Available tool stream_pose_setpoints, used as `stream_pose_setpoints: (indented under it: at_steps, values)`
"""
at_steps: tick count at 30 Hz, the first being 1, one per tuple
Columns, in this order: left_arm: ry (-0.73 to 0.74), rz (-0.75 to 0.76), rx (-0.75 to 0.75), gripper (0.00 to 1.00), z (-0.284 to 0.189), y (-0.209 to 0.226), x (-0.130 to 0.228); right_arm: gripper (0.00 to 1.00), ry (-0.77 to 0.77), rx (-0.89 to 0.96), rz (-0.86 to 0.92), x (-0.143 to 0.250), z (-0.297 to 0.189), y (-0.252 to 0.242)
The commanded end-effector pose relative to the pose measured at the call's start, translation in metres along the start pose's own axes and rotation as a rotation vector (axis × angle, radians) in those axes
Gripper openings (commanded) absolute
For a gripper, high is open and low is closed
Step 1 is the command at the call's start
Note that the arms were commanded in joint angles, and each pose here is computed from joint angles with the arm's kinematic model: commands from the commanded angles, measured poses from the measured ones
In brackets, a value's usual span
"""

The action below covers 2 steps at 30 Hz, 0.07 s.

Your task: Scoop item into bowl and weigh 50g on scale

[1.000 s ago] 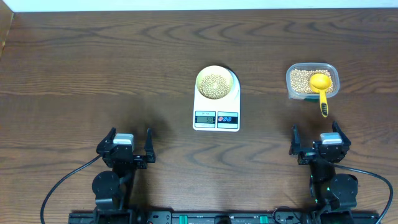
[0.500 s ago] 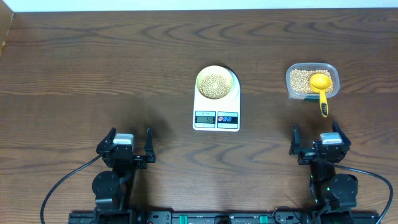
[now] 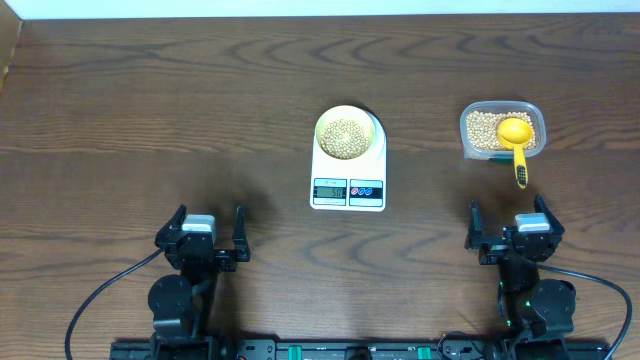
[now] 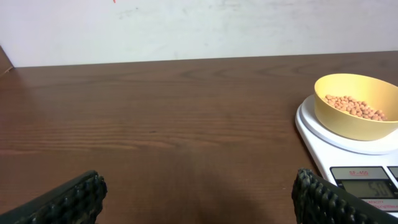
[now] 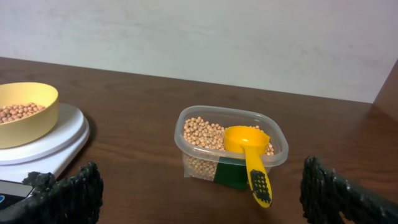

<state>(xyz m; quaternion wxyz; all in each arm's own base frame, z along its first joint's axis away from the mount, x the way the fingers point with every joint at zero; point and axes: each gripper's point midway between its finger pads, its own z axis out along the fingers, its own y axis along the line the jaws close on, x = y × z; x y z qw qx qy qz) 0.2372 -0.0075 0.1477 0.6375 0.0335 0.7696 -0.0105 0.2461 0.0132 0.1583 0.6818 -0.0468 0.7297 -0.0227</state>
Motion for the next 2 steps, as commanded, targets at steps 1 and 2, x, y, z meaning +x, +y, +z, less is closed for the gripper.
stream_pose_setpoints:
  at_steps: [1,2]
  values:
    - [0.036,0.013,-0.011,0.97,0.0029,0.0022,0.0147,0.99,-0.001,0.001,-0.01,0.0001,-0.0003,-0.0005]
    - [0.036,0.013,-0.011,0.97,0.0029,0.0022,0.0147,0.99,-0.001,0.001,-0.01,0.0001,-0.0003,-0.0005]
